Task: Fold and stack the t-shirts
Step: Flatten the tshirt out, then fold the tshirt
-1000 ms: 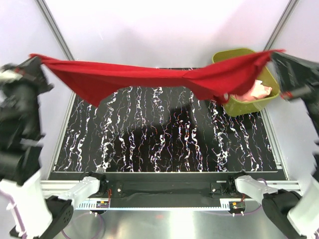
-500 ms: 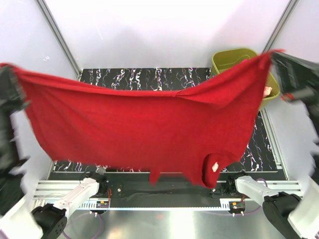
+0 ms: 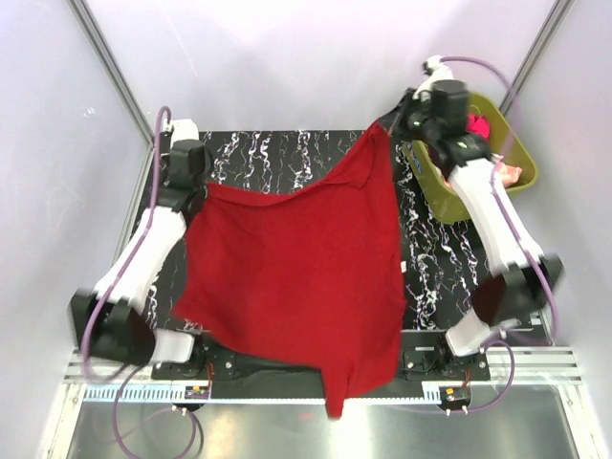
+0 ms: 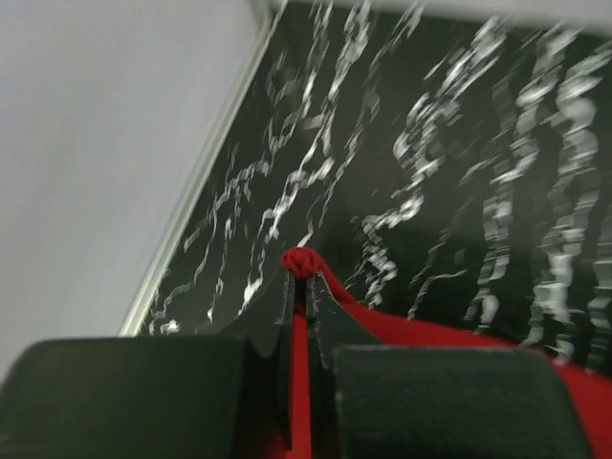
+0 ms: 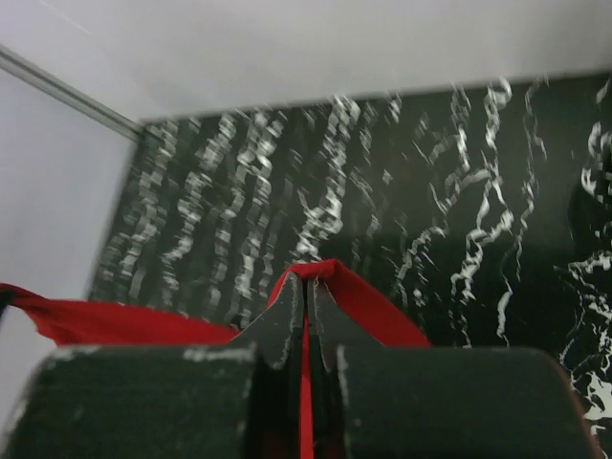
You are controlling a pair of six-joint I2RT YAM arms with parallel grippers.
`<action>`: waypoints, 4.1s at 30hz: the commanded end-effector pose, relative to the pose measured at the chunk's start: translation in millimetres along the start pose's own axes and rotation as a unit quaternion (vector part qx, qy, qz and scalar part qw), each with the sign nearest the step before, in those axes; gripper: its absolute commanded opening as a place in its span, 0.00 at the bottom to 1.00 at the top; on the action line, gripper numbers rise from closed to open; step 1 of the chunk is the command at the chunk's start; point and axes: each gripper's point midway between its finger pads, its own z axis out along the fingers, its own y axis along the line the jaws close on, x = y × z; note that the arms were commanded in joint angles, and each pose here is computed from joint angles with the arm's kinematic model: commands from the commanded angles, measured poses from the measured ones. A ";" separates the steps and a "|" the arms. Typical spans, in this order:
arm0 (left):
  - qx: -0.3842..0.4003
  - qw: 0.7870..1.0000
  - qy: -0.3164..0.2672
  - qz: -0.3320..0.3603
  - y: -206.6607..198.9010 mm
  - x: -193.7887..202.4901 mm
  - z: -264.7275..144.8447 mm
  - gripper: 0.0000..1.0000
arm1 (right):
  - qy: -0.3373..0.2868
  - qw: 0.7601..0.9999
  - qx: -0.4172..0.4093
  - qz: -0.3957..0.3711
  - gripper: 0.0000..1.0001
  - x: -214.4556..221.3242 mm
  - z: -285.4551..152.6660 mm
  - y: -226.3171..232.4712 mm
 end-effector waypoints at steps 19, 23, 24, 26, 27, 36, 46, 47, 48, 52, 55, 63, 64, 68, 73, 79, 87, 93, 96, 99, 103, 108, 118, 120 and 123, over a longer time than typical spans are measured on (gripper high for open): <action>0.008 0.981 0.192 -0.036 -49.5 91.4 162.8 0.01 | 0.081 0.993 0.084 -0.026 0.00 44.9 133.9 -99.7; 0.014 0.979 0.199 -0.038 -45.1 89.9 162.0 0.02 | 0.096 0.991 0.092 -0.009 0.00 53.8 120.9 -102.7; 0.017 0.979 0.201 -0.040 -45.0 89.7 161.9 0.02 | 0.093 0.992 0.091 -0.006 0.00 50.0 114.6 -99.3; 0.023 0.977 0.211 -0.038 -45.9 93.4 160.5 0.03 | 0.109 0.989 0.097 -0.001 0.00 61.6 108.8 -103.4; 0.023 0.976 0.214 -0.037 -45.7 95.0 159.9 0.03 | 0.112 0.989 0.097 0.001 0.00 62.3 104.4 -102.1; 0.010 0.967 0.252 -0.028 -36.7 114.3 147.1 0.03 | 0.158 0.981 0.113 0.021 0.00 84.9 62.6 -99.3; -0.006 0.955 0.298 -0.018 -26.9 131.8 135.4 0.03 | 0.217 0.963 0.143 0.066 0.00 120.9 11.8 -98.8; -0.014 0.953 0.302 -0.023 -18.1 134.9 137.9 0.04 | 0.217 0.963 0.141 0.069 0.00 122.1 7.6 -95.9; -0.018 0.952 0.304 -0.023 -15.8 135.7 138.0 0.04 | 0.220 0.962 0.140 0.077 0.00 126.1 6.0 -96.2; -0.024 0.950 0.309 -0.025 -12.1 138.0 138.9 0.04 | 0.234 0.957 0.136 0.102 0.00 146.3 -1.4 -96.0; -0.029 0.950 0.309 -0.028 -7.9 137.1 140.1 0.04 | 0.240 0.954 0.139 0.113 0.00 153.0 -5.5 -96.3; -0.033 0.944 0.329 -0.020 -6.8 152.5 141.6 0.04 | 0.252 0.948 0.151 0.120 0.00 165.7 -12.5 -101.0; -0.031 0.943 0.330 -0.021 -7.7 153.7 141.4 0.04 | 0.256 0.947 0.156 0.120 0.00 169.4 -12.6 -103.8; -0.031 0.941 0.336 -0.019 -8.2 159.4 141.4 0.04 | 0.259 0.945 0.161 0.119 0.00 172.7 -11.6 -107.2; -0.032 0.941 0.337 -0.018 -7.9 160.5 141.9 0.04 | 0.268 0.941 0.165 0.123 0.00 180.7 -12.7 -109.8; -0.047 0.939 0.341 -0.020 -3.7 161.8 139.7 0.14 | 0.288 0.932 0.181 0.125 0.01 193.6 -19.1 -116.3; -0.131 0.942 0.303 -0.063 33.4 129.5 110.3 0.59 | 0.334 0.918 0.192 0.097 0.46 218.9 -58.1 -121.9; -0.053 0.942 0.290 -0.163 9.6 115.4 74.6 0.58 | 0.338 0.917 0.195 0.075 0.60 214.5 -61.5 -123.9; -0.013 0.925 0.331 -0.187 -7.7 143.9 56.1 0.49 | 0.350 0.915 0.180 0.088 0.62 224.0 -62.4 -118.8; 0.022 0.910 0.370 -0.186 -21.8 175.8 44.4 0.43 | 0.362 0.911 0.170 0.097 0.63 239.8 -65.2 -116.0; 0.045 0.900 0.402 -0.164 -28.8 195.8 37.3 0.47 | 0.374 0.908 0.152 0.114 0.61 255.4 -66.1 -105.9; 0.063 0.895 0.414 -0.157 -40.4 200.2 28.7 0.47 | 0.393 0.903 0.130 0.112 0.56 279.4 -62.9 -89.6; -0.053 0.802 0.542 -0.247 -17.4 276.4 -32.7 0.18 | 0.398 0.904 0.109 0.108 0.45 292.0 -49.1 -79.0; -0.069 0.780 0.541 -0.306 -8.7 280.6 -43.7 0.21 | 0.399 0.904 0.109 0.104 0.45 292.4 -48.7 -79.8; -0.147 0.733 0.567 -0.344 19.0 296.8 -76.6 0.19 | 0.401 0.904 0.108 0.098 0.45 293.4 -51.7 -80.7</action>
